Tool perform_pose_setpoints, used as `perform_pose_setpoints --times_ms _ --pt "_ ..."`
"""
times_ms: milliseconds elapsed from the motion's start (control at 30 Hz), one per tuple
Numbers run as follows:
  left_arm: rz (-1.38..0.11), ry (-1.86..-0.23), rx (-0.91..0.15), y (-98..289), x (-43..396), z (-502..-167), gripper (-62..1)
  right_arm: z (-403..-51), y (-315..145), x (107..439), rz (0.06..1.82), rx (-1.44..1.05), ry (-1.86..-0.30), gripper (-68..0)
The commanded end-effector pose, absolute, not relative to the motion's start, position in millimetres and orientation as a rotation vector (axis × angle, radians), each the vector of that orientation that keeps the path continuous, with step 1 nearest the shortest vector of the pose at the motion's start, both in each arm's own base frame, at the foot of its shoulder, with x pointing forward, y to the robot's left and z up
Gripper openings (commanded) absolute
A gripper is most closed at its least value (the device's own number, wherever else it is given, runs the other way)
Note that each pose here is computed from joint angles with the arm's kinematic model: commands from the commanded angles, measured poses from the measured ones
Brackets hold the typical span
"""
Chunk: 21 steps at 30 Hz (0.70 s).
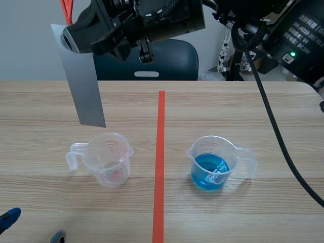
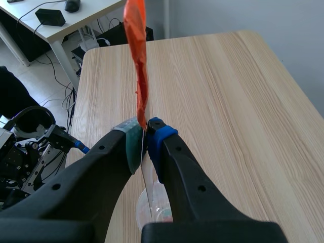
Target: Do the redox reaction experiment. lift the metal plate out of the left beaker
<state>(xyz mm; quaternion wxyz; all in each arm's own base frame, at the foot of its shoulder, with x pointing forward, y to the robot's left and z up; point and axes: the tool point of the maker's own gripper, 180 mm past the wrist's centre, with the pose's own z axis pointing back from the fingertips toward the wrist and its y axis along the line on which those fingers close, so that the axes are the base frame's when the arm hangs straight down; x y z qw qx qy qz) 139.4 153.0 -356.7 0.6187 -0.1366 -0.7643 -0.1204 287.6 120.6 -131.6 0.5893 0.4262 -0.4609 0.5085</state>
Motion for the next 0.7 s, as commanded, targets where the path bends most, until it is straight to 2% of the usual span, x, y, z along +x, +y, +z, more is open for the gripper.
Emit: perform_pose_setpoints --times_ms 0,667 --pt "-0.272 -1.807 -0.314 157.4 137.6 -347.0 -5.8 -116.6 123.5 288.0 1.182 1.024 -1.111 -66.9" --pt "-0.273 -1.813 -0.313 157.4 139.6 -346.2 -5.8 -116.5 123.5 288.0 1.181 1.024 -1.111 -66.9"
